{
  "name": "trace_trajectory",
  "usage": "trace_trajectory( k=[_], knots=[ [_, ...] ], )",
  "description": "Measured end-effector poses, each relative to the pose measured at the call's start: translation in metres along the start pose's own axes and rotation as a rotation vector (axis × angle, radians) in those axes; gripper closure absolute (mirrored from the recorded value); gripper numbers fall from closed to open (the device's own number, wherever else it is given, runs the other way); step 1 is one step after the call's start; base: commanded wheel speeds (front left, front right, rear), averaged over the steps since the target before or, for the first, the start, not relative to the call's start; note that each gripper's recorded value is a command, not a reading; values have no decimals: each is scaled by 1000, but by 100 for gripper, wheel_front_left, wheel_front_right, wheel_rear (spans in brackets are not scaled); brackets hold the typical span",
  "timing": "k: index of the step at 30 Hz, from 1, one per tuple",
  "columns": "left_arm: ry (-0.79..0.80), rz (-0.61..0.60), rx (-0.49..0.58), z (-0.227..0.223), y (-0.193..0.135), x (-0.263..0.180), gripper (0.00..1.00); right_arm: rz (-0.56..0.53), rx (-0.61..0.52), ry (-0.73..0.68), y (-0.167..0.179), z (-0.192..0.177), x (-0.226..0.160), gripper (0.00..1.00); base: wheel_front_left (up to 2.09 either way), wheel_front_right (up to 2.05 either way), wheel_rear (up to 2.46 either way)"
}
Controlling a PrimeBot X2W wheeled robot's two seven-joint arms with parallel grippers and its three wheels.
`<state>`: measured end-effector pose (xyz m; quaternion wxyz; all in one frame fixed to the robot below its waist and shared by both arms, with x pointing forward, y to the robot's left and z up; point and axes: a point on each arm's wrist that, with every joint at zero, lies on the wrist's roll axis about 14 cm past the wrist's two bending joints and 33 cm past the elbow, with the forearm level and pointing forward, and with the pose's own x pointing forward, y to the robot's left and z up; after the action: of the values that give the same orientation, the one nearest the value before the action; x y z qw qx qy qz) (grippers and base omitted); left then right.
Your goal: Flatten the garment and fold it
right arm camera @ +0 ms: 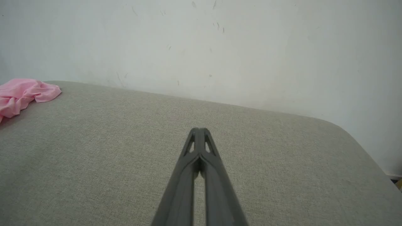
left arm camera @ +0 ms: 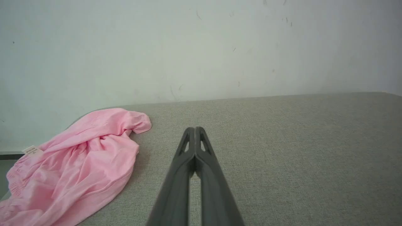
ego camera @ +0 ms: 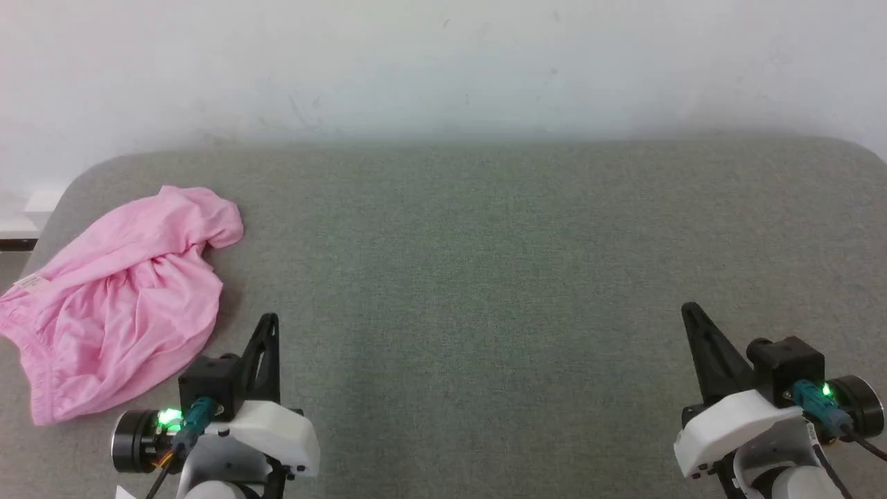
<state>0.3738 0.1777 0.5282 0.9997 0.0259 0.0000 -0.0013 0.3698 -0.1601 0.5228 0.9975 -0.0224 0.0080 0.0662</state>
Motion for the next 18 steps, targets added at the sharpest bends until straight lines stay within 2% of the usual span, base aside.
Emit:
trace_trajectory(
  k=[18],
  knots=[
    [0, 0, 0, 0, 0, 0, 100, 0, 0, 0, 0, 0, 0, 100, 0, 0, 0]
  ],
)
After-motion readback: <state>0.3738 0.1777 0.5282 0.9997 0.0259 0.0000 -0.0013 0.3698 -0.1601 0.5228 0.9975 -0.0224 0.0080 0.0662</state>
